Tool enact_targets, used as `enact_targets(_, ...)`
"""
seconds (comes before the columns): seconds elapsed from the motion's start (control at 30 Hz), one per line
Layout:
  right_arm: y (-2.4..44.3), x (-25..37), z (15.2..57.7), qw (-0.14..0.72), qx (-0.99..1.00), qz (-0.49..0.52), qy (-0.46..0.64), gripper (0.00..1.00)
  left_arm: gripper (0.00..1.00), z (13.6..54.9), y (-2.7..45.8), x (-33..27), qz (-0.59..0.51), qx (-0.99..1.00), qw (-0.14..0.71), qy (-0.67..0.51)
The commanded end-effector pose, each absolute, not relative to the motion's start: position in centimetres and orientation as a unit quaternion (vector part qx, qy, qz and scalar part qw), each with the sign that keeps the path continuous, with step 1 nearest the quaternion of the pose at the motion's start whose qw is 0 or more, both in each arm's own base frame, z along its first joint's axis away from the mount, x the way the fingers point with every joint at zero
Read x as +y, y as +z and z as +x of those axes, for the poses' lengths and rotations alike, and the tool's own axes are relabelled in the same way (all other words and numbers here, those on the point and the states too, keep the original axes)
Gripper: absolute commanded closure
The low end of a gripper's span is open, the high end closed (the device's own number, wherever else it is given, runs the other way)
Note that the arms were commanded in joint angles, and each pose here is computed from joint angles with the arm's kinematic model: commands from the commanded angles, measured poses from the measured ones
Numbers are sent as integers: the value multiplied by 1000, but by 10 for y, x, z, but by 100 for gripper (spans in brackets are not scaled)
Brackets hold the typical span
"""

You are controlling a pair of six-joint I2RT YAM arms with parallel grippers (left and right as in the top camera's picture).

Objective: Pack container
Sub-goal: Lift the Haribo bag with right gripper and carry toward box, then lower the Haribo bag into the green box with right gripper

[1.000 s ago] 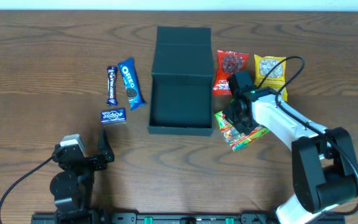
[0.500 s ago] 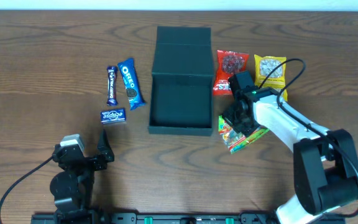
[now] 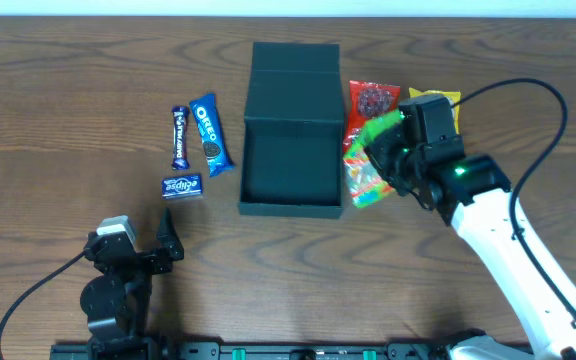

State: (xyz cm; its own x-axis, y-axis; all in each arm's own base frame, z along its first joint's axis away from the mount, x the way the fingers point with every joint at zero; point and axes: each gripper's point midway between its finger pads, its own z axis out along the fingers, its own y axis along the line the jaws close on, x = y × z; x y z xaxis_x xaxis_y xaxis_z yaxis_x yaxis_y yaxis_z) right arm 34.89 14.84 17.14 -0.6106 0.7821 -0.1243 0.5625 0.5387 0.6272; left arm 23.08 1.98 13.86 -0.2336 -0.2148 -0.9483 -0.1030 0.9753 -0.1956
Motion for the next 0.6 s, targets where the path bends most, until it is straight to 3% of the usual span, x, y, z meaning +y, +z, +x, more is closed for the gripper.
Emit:
enact_targets(0.0, 194, 190, 348, 189, 837, 386, 340, 99, 5, 231, 127, 20, -103, 792, 601, -43)
enact_targets(0.23, 201, 255, 356, 193, 798, 405, 403, 98, 5, 231, 127, 20, -103, 792, 601, -42)
enact_targets(0.57, 150, 315, 362, 111, 741, 506, 428, 98, 5, 231, 127, 20, -103, 792, 601, -42)
